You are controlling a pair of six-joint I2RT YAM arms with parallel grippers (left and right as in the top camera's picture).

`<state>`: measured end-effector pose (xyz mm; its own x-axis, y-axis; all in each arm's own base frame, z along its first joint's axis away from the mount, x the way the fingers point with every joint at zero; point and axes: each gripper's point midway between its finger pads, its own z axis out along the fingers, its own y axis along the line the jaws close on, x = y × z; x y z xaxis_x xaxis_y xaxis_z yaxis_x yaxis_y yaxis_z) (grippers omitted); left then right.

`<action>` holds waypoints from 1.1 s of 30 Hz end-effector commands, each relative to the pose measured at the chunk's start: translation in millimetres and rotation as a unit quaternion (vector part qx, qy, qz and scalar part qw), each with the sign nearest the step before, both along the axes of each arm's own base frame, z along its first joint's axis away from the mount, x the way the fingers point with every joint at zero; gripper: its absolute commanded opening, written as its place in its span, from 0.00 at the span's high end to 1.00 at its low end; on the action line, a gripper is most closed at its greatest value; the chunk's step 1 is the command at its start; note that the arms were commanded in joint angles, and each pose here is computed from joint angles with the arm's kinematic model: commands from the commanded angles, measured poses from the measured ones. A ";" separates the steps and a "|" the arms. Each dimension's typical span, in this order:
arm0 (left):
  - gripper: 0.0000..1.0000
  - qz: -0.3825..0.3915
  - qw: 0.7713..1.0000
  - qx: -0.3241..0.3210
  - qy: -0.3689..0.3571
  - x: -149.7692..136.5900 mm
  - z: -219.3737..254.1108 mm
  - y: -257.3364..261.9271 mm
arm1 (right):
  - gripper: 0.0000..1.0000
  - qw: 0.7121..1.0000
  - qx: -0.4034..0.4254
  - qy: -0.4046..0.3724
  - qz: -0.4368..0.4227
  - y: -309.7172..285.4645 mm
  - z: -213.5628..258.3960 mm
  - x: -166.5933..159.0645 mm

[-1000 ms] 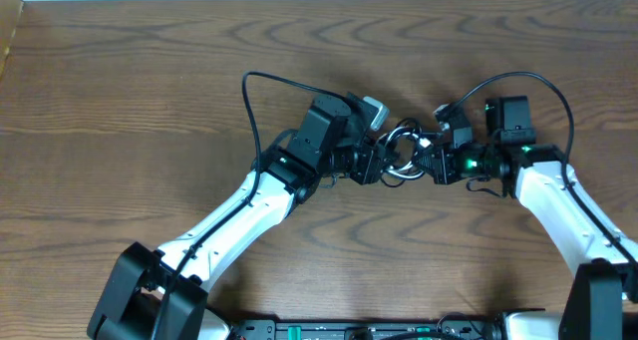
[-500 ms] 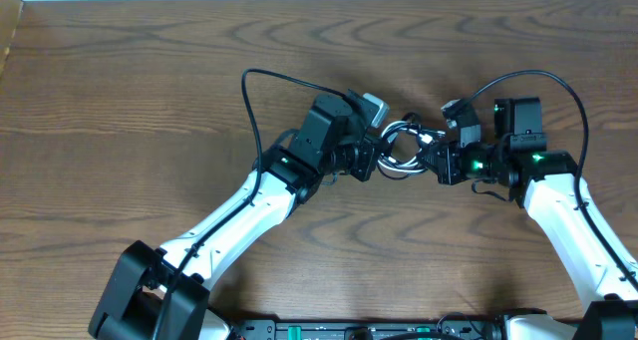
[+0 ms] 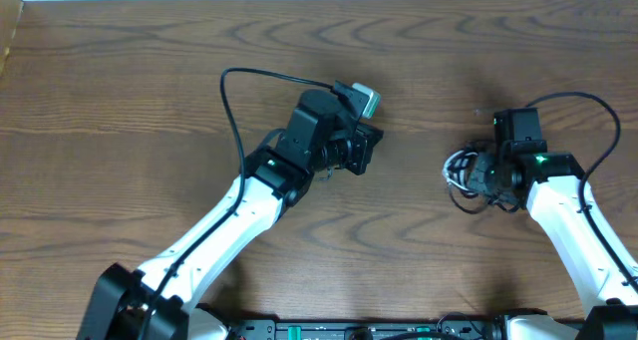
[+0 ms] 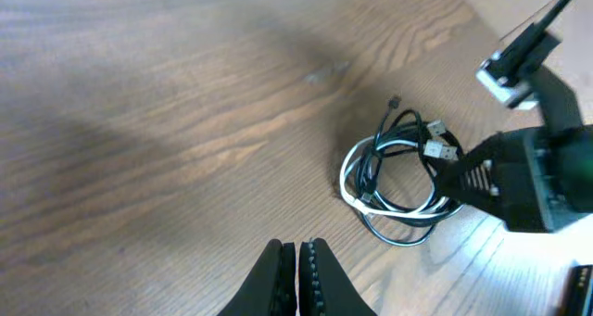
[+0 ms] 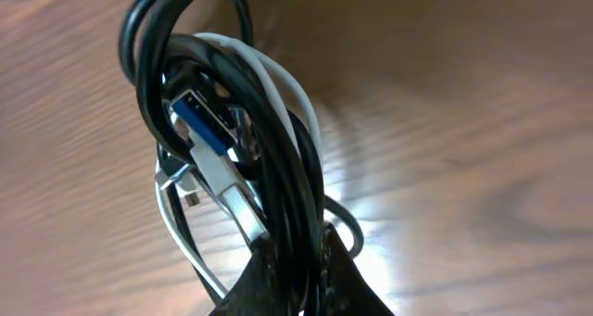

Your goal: Untangle cables

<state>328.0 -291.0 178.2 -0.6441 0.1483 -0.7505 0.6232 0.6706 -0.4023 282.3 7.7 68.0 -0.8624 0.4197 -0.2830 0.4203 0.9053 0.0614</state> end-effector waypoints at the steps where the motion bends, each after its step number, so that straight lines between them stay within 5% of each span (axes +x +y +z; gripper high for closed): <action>1: 0.92 0.007 1.000 -0.004 -0.006 0.5 9.1 1.8 | 0.99 0.998 -0.036 -0.014 -0.045 -15.2 4.8 2.7; 6: 0.83 -0.053 0.998 -0.032 0.030 -20.8 7.4 -12.0 | 0.99 0.987 0.066 -0.060 0.132 38.7 12.8 25.3; 9: 0.55 -0.060 0.997 -0.030 0.043 -24.0 1.5 -12.9 | 0.99 0.942 0.162 -0.121 0.269 88.2 33.9 34.6; 19: 0.46 0.001 1.000 0.011 0.029 -2.4 -14.3 1.0 | 0.99 0.866 0.284 -0.178 0.372 136.5 68.6 24.8; 24: 0.43 0.014 0.999 0.029 0.030 6.4 -28.2 5.9 | 0.99 0.858 0.287 -0.194 0.379 138.7 81.3 22.1; 29: 0.44 0.013 0.997 0.044 0.054 7.3 -51.8 5.0 | 0.99 0.853 0.283 -0.212 0.385 138.8 94.5 18.6; 31: 0.60 0.009 0.997 0.046 0.063 6.4 -59.0 3.4 | 0.99 0.852 0.281 -0.218 0.385 138.6 98.9 18.0; 33: 0.92 0.001 0.997 0.043 0.069 4.7 -62.2 0.9 | 0.99 0.852 0.276 -0.222 0.385 137.7 101.2 18.0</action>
